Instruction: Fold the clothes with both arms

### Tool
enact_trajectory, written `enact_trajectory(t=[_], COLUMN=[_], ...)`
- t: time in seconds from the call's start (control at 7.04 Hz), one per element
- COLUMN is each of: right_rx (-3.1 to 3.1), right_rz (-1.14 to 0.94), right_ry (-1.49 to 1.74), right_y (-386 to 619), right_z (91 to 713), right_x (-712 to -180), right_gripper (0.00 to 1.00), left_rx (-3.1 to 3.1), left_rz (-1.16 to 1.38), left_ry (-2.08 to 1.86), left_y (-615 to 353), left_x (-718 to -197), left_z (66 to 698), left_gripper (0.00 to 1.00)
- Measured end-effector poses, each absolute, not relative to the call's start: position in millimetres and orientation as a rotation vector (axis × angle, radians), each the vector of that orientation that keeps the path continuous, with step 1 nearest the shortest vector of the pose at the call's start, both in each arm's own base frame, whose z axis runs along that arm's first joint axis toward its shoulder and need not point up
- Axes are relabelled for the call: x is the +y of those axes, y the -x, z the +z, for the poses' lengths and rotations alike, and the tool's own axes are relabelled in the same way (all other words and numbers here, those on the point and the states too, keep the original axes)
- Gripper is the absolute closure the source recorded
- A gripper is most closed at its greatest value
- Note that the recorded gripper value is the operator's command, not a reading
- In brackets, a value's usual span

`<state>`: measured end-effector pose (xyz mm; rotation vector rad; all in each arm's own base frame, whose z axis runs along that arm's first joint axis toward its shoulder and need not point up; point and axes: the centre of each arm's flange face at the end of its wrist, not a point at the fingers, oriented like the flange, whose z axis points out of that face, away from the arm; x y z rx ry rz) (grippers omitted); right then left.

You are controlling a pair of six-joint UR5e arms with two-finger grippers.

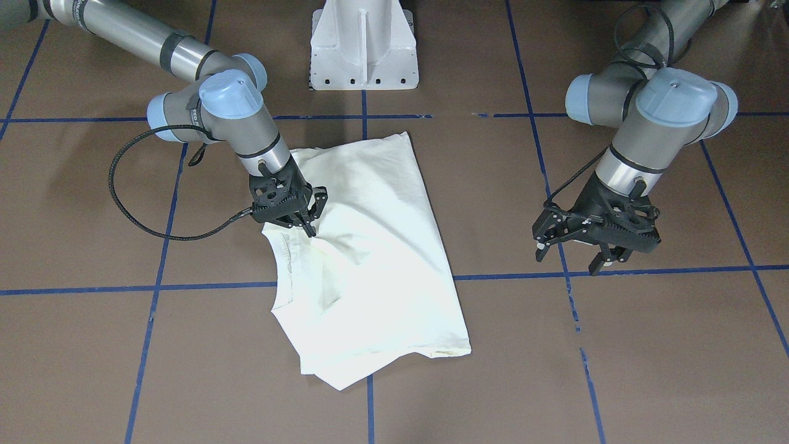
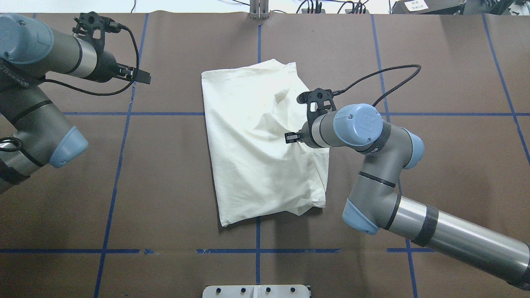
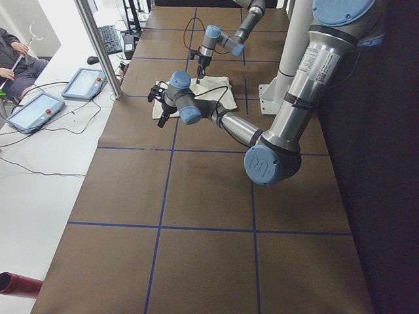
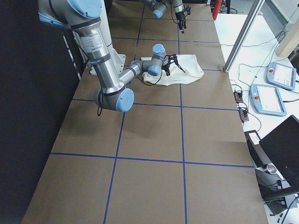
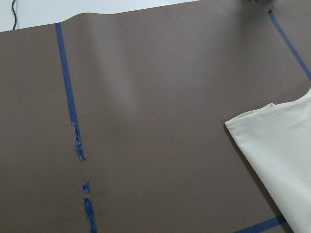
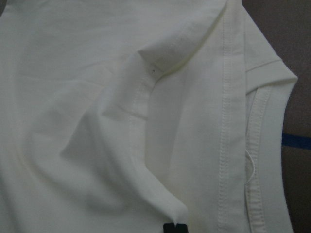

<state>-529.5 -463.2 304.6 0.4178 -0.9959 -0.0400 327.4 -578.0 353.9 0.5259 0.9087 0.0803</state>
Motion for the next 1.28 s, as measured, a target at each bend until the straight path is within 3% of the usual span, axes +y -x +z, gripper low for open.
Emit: enact_trajectory(t=[0.28, 0.57, 0.85, 1.28], right_rx=[-0.978, -0.967, -0.948, -0.979], right_rz=[0.033, 0.111, 0.11, 0.12], right_ry=[-0.452, -0.482, -0.524, -0.512], right_y=[512.0, 512.3, 528.3, 519.9], right_z=[310.3, 320.0, 320.3, 280.3], right_x=[-462.6, -425.6, -399.1, -452.6], right_gripper=[1.0, 0.0, 0.0, 0.02], left_rx=[0.909, 0.909, 0.908, 0.909], left_rz=[0.081, 0.082, 0.082, 0.082], left_ry=[-0.526, -0.525, -0.525, -0.525], left_y=[-327.7, -328.3, -328.5, -328.5], left_x=[-577.9, -577.7, -577.8, -577.8], left_z=[354.0, 354.3, 354.6, 354.6], left_gripper=[0.0, 0.0, 0.0, 0.0])
